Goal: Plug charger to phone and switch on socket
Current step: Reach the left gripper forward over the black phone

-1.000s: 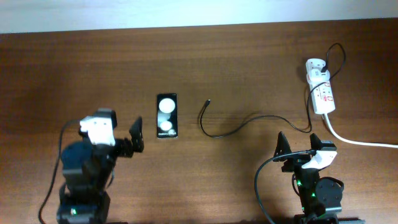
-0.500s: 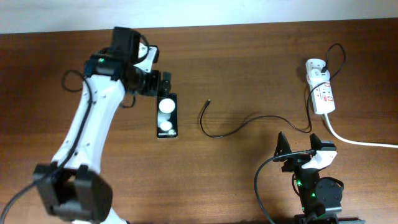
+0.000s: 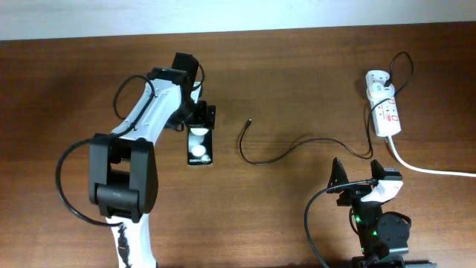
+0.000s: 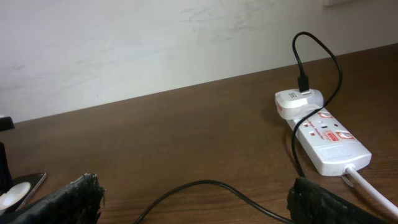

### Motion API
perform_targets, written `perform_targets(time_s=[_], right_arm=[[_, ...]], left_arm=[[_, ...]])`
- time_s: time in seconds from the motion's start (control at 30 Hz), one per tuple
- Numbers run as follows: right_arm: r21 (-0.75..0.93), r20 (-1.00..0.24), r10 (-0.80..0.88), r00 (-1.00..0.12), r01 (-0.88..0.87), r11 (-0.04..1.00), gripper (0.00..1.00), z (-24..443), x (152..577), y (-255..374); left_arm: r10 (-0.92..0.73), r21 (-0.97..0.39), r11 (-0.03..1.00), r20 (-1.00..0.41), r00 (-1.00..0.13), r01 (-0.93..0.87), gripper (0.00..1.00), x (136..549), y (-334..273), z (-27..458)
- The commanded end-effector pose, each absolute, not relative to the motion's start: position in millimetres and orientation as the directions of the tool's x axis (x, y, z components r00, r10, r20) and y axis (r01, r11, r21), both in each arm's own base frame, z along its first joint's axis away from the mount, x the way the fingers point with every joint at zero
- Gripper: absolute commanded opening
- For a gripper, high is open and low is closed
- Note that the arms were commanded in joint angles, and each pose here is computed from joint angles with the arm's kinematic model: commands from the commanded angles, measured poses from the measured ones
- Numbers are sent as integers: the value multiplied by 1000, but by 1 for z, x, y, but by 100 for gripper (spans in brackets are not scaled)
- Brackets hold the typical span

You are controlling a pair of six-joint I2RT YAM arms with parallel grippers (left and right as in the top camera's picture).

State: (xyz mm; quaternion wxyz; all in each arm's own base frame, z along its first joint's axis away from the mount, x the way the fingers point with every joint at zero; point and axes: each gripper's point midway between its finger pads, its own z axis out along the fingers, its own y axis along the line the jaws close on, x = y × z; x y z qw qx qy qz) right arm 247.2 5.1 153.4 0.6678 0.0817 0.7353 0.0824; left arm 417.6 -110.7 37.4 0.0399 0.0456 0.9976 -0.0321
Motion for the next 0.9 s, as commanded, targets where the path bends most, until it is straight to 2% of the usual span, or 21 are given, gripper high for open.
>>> perform_targets(time_s=[0.0, 0.2, 0.33, 0.87], right_arm=[[233, -967, 234, -98, 20, 972, 99, 151, 247, 4], [233, -967, 234, -98, 20, 972, 99, 151, 247, 4], [233, -967, 234, -98, 20, 972, 99, 151, 247, 4], [233, -967, 234, -98, 20, 972, 99, 151, 247, 4]], left_arm=[[78, -49, 995, -61, -995, 81, 99, 413, -124, 32], [8, -27, 1000, 25, -1000, 7, 99, 398, -122, 14], [8, 20, 1000, 14, -1000, 8, 99, 400, -114, 12], [22, 0, 1000, 38, -999, 22, 100, 384, -124, -13]])
